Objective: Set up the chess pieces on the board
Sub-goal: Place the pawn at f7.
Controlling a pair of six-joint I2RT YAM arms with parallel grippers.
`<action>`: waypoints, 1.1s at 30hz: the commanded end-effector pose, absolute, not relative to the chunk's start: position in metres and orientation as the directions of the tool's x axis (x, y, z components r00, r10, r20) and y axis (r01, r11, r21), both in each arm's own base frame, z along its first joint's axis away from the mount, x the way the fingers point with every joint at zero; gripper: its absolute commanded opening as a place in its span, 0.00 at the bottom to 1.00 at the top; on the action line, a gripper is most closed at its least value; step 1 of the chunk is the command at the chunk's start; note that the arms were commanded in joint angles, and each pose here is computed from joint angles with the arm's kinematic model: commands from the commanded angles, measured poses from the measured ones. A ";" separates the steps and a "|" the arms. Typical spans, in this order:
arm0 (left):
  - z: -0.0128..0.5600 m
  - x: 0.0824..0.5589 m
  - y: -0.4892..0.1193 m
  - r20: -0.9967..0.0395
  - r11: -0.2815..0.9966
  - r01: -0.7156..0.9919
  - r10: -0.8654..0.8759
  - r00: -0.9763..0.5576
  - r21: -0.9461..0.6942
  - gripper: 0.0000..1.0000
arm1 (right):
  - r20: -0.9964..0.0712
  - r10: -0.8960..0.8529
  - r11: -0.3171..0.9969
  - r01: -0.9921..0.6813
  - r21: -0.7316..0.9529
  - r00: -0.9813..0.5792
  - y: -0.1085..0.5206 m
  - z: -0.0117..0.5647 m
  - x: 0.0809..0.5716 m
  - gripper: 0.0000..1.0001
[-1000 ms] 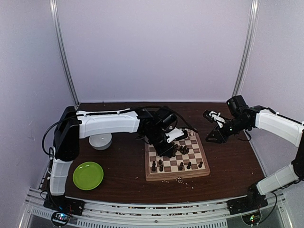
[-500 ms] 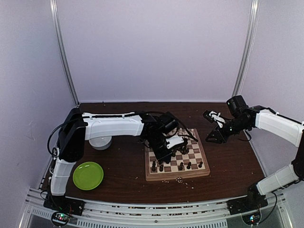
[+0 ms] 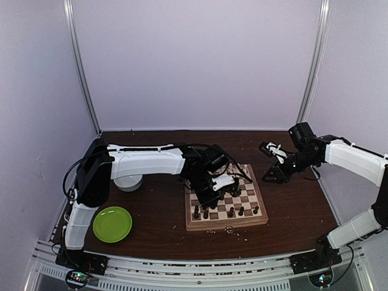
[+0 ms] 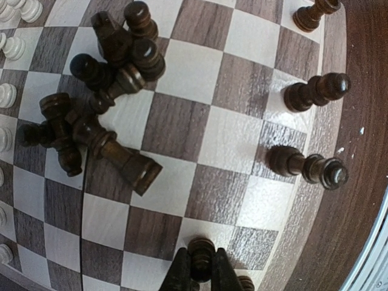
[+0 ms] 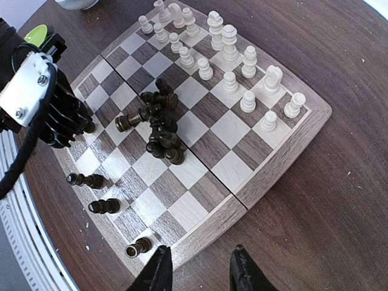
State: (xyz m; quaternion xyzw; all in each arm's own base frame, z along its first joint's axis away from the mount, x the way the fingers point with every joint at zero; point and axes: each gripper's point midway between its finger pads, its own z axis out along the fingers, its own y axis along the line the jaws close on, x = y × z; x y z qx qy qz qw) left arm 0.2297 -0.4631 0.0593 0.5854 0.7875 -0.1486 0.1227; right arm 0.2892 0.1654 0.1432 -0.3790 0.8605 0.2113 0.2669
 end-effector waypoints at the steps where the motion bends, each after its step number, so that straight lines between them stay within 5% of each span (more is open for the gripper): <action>1: 0.061 0.232 -0.467 -0.371 0.254 0.965 0.891 -0.262 -0.069 0.04 | -0.633 -0.536 0.616 -0.772 0.158 -0.558 0.167 0.150 0.294 0.34; 33: 0.060 0.224 -0.474 -0.370 0.188 0.980 0.908 -0.199 -0.065 0.08 | -0.617 -0.541 0.614 -0.770 0.175 -0.571 0.168 0.145 0.295 0.34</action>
